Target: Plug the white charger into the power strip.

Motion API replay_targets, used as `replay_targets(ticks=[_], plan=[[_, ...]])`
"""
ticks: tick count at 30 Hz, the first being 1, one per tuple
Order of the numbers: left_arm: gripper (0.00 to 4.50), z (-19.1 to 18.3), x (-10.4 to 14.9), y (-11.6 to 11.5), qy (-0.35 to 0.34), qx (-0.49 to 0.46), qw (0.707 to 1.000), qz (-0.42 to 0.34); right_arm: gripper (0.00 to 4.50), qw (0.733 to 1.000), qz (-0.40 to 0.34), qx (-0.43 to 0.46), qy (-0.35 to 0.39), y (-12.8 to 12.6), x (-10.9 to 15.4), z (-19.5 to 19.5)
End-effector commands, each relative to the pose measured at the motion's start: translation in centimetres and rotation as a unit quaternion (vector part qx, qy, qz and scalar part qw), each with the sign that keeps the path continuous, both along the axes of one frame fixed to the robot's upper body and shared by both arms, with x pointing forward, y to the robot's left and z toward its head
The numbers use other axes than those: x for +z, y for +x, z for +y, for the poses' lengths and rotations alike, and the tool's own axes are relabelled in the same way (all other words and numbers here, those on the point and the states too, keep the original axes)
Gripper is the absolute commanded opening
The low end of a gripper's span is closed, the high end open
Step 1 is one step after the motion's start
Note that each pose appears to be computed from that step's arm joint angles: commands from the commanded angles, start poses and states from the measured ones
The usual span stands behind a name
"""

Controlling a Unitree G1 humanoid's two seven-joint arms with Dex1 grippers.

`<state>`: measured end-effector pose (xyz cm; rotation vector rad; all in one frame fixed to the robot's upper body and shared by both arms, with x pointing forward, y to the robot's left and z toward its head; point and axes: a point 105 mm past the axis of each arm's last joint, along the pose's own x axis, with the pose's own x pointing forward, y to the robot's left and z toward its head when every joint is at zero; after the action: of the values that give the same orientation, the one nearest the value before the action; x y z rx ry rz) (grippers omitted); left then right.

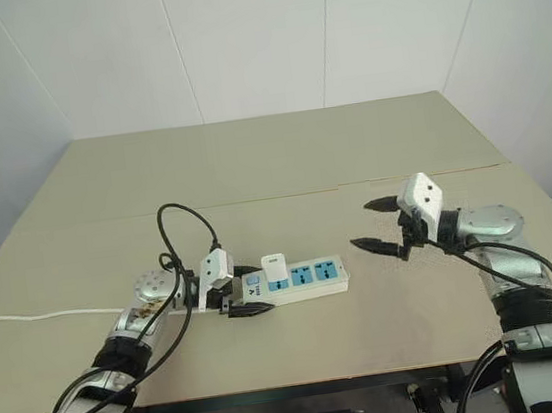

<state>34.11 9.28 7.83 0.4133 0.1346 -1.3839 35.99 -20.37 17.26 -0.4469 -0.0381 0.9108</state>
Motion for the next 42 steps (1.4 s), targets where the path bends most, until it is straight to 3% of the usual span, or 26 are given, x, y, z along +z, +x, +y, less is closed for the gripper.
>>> replay_targets(ticks=[1,8,15,21,32,42], plan=[[3.32,0.6,0.0,0.6,-0.004,0.026,1.000,0.002,4.47,0.998,-0.043,-0.030,0.022,-0.1,1.9,-0.3],[3.32,1.4,0.8,1.5,-0.017,0.064,0.998,-0.002,4.47,0.990,-0.035,-0.086,0.107,-0.2,1.9,-0.1],[3.32,2.5,1.5,2.4,-0.031,0.116,0.993,-0.011,4.47,0.981,-0.033,-0.123,0.145,-0.1,0.8,0.9],[3.32,2.8,1.3,2.8,-0.034,0.158,0.987,-0.013,4.47,0.978,-0.034,-0.131,0.159,0.0,0.6,1.5],[3.32,3.3,2.4,5.8,-0.034,0.256,0.965,-0.042,4.47,0.977,-0.036,-0.133,0.164,0.1,0.5,1.7],[3.32,1.9,3.3,2.4,-0.033,0.093,0.995,-0.034,4.47,0.977,-0.035,-0.131,0.163,-0.4,0.4,1.5]])
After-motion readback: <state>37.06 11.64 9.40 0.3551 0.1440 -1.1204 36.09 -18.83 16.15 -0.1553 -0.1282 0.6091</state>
